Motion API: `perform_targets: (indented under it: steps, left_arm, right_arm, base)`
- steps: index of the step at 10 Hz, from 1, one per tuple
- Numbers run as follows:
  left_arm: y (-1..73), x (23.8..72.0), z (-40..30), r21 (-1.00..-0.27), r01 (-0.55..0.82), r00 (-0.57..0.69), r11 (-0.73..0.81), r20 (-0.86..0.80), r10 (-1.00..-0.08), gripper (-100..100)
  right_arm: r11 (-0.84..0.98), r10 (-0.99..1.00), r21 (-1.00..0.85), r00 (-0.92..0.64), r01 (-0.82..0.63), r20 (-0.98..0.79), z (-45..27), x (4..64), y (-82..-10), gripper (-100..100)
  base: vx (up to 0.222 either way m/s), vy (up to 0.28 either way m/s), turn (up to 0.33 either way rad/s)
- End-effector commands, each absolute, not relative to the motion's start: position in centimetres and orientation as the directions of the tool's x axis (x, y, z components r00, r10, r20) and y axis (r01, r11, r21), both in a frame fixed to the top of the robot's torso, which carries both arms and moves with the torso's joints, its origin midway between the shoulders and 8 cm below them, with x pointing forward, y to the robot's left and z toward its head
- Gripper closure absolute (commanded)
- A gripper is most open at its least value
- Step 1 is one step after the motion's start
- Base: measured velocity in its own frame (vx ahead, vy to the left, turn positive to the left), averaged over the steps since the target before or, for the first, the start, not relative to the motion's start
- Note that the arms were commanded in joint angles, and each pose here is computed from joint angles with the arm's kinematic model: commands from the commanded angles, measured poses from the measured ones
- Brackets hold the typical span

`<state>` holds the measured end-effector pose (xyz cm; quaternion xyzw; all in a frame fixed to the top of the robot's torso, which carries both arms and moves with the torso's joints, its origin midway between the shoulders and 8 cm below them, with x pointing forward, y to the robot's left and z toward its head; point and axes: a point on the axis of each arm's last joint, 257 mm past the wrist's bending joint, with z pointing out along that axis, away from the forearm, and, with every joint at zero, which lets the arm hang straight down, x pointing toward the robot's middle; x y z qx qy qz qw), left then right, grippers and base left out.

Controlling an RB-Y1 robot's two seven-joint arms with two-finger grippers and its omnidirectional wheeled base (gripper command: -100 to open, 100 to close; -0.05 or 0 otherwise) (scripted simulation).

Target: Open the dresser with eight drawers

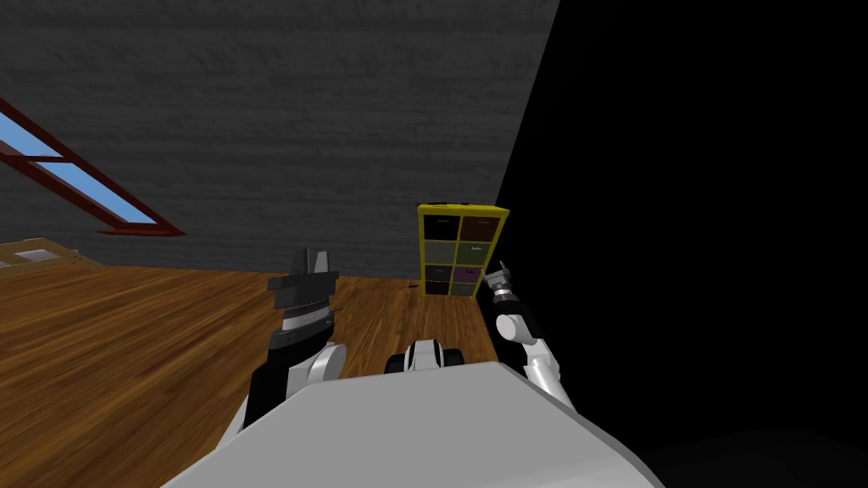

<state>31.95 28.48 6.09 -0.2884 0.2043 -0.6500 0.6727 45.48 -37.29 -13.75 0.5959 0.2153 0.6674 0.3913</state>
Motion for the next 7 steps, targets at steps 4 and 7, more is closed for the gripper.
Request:
perform_targets:
  steps: [4,7]
  left_arm:
    - [28.5,31.9,6.1,-0.654,0.757,0.072,-0.011,0.100,-0.992,0]
    - [28.5,31.9,6.1,-0.654,0.757,0.072,-0.011,0.100,-0.992,0]
  right_arm:
    - [-0.740,0.643,0.639,0.057,-0.208,0.763,-17.4,47.4,-39.6,-100]
    - [-0.804,0.562,0.565,0.073,-0.188,0.824,-18.9,48.1,-40.5,-100]
  base:
    - [0.053,0.037,-0.019]
    - [0.043,0.021,-0.009]
